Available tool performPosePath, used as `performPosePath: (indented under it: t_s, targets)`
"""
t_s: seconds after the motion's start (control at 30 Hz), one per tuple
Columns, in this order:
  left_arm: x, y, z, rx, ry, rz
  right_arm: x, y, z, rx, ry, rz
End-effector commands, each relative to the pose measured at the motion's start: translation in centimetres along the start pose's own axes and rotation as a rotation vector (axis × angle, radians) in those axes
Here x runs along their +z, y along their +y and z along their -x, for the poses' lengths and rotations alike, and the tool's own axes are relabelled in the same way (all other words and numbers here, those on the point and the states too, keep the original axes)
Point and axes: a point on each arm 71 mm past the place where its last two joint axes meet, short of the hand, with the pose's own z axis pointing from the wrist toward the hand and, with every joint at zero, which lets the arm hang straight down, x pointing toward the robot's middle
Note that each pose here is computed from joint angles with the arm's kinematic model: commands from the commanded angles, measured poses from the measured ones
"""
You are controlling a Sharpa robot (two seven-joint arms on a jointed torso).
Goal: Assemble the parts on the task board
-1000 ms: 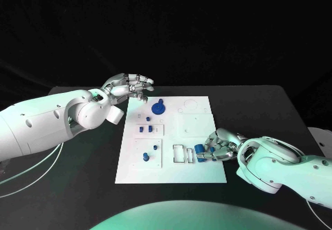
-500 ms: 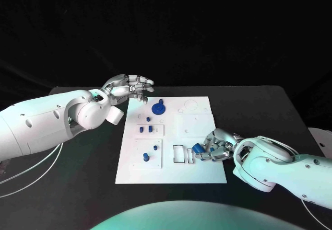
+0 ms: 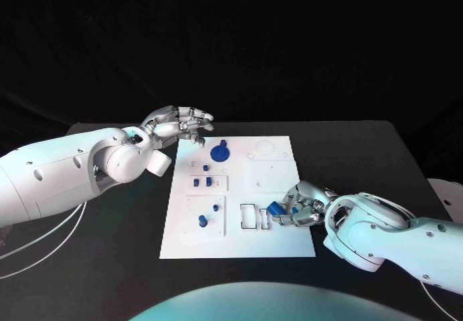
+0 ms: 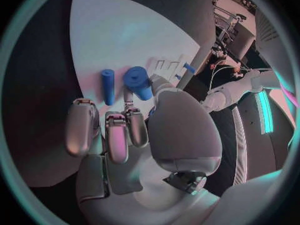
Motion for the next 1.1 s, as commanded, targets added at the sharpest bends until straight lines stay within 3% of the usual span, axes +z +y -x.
performPosePath:
  t_s: [0.03, 0.3, 0.73, 1.1]
  targets:
    - [0.08, -0.05, -0.26, -0.009, 0.021, -0.001, -0.2, 0.4, 0.3, 0.050, -0.013, -0.003]
    - [0.23, -0.01, -0.33, -0.010, 0.024, 0.001, -0.8, 1.8, 1.2, 0.079, -0.039, 0.040]
    - [0.49, 0.04, -0.49, -0.011, 0.029, 0.001, 0.0, 3.5, -0.6, 0.063, 0.062, 0.070]
    - [0.57, 0.08, -0.47, -0.011, 0.030, 0.005, 0.5, 4.4, -1.2, 0.036, 0.066, 0.089]
